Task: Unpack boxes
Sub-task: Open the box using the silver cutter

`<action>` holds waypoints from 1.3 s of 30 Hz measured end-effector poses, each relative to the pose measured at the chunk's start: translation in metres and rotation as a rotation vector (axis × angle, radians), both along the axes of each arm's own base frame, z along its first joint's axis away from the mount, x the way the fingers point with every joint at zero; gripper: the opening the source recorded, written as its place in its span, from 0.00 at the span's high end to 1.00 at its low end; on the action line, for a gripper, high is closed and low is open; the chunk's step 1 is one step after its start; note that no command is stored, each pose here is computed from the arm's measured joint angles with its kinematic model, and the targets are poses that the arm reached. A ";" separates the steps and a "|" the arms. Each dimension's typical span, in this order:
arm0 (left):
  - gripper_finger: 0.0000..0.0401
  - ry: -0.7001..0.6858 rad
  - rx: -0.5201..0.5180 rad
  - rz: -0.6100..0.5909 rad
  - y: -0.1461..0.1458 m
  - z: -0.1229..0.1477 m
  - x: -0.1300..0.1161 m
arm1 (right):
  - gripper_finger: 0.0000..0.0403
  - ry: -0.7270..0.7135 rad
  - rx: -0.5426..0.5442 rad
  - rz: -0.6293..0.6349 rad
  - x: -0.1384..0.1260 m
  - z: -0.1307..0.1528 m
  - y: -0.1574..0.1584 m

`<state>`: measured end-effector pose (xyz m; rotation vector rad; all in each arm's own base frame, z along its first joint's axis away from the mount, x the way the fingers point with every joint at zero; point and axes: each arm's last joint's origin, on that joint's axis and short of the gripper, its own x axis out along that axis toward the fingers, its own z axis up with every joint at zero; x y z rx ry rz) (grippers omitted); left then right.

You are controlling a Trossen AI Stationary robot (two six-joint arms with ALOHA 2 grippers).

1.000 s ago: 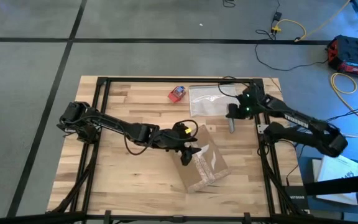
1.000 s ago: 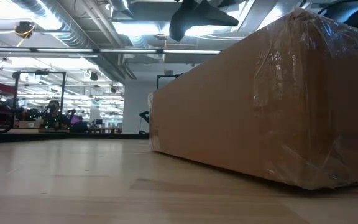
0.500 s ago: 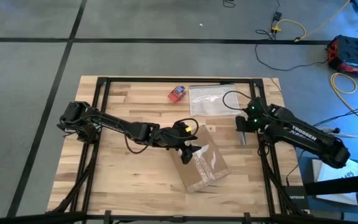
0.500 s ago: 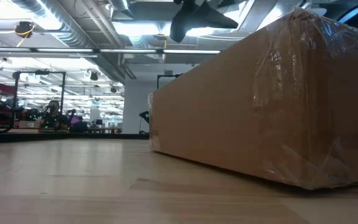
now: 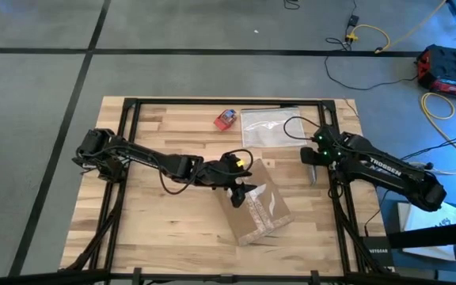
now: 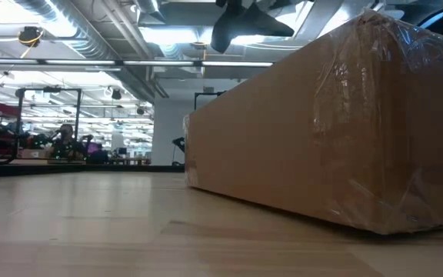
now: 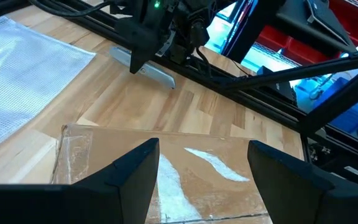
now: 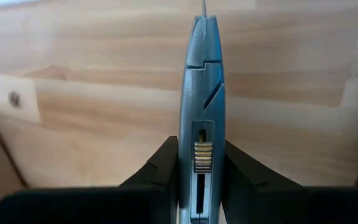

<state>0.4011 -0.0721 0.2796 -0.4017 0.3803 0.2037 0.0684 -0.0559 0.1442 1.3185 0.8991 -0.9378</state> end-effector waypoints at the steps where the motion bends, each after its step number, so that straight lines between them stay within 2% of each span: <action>1: 0.42 0.000 0.000 0.001 0.000 0.000 0.000 | 0.85 0.003 -0.003 -0.006 0.000 0.000 0.000; 4: 0.42 0.002 -0.006 -0.015 0.000 0.000 0.000 | 0.84 0.019 -0.007 -0.023 0.000 -0.001 -0.001; 9: 0.42 -0.001 -0.005 -0.031 -0.003 0.000 0.000 | 0.73 0.040 0.006 -0.036 0.002 -0.002 -0.003; 19: 0.42 0.013 0.007 -0.043 -0.005 -0.001 -0.001 | 0.76 0.083 -0.035 -0.082 0.003 -0.001 -0.007; 29: 0.42 0.263 0.083 -0.063 -0.003 -0.023 -0.014 | 0.60 0.075 -0.249 -0.093 0.008 0.025 -0.017; 33: 0.42 0.305 0.157 -0.114 -0.007 -0.032 -0.019 | 0.52 0.075 -0.266 -0.093 0.008 0.028 -0.018; 39: 0.42 0.367 0.151 -0.117 -0.012 -0.052 -0.016 | 0.44 0.074 -0.270 -0.067 0.009 0.028 -0.018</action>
